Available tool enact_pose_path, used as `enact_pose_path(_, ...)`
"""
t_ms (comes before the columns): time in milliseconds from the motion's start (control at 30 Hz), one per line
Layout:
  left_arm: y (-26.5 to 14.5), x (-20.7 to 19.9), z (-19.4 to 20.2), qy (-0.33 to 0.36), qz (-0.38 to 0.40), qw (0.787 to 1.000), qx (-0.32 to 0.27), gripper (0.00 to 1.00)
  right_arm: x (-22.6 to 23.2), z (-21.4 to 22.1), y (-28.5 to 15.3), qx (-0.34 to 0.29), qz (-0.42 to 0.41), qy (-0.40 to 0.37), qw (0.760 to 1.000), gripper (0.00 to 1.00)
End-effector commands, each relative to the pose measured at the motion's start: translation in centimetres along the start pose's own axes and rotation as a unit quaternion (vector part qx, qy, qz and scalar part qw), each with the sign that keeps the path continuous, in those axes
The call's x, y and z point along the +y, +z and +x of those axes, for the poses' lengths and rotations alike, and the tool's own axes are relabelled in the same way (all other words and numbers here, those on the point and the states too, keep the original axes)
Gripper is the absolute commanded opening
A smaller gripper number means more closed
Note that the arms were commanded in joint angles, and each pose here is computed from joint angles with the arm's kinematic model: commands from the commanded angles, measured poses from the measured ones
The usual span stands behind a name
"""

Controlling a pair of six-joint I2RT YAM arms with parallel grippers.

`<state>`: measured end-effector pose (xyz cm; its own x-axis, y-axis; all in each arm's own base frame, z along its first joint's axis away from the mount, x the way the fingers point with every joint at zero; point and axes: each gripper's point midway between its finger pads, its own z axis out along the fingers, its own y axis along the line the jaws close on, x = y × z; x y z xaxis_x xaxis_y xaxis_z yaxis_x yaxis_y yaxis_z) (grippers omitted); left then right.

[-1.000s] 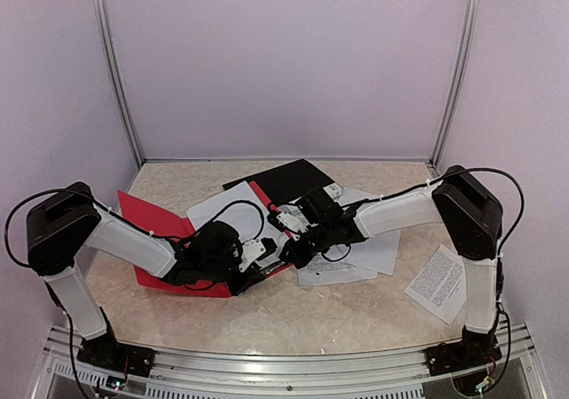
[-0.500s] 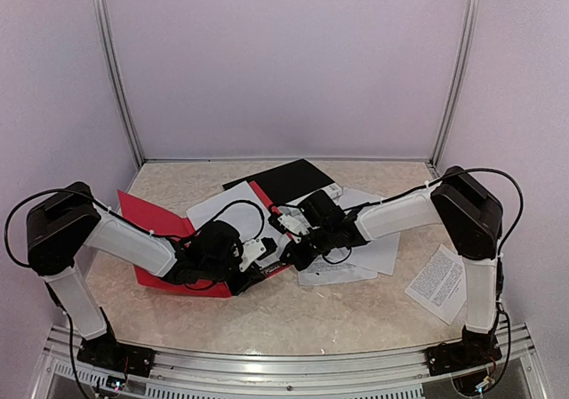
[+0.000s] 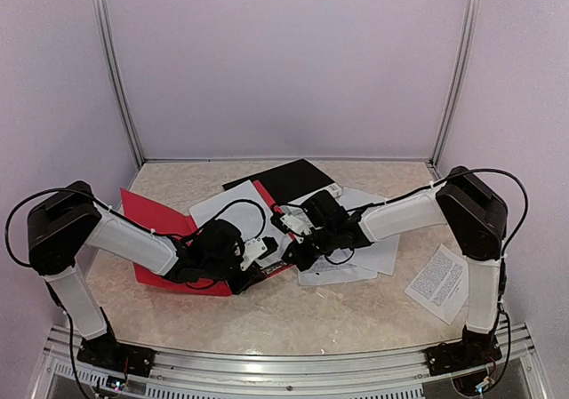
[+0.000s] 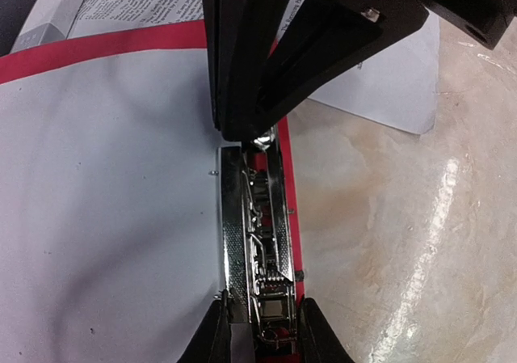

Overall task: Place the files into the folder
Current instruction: Clamp the file and folder together, then pick up the folder with some files from the center of the board.

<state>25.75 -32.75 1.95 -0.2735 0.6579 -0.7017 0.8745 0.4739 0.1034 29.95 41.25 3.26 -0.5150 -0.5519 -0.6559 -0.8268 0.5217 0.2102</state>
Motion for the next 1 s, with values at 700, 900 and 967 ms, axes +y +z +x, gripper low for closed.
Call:
enact_pose_path(700,0.1,-0.8,2.5,-0.009,0.022,0.999,0.046,0.22,0.0,-2.5,-2.9,-0.005,0.014,0.033,0.999,0.35)
enact_pose_path(900,-0.2,-0.6,1.5,-0.011,0.019,0.999,0.033,0.35,0.2,-4.1,-5.0,-0.043,0.018,0.03,0.998,0.41)
enact_pose_path(967,-0.4,-0.6,1.0,-0.013,0.017,0.999,0.026,0.4,0.2,-4.3,-5.3,-0.045,0.023,0.029,0.998,0.42)
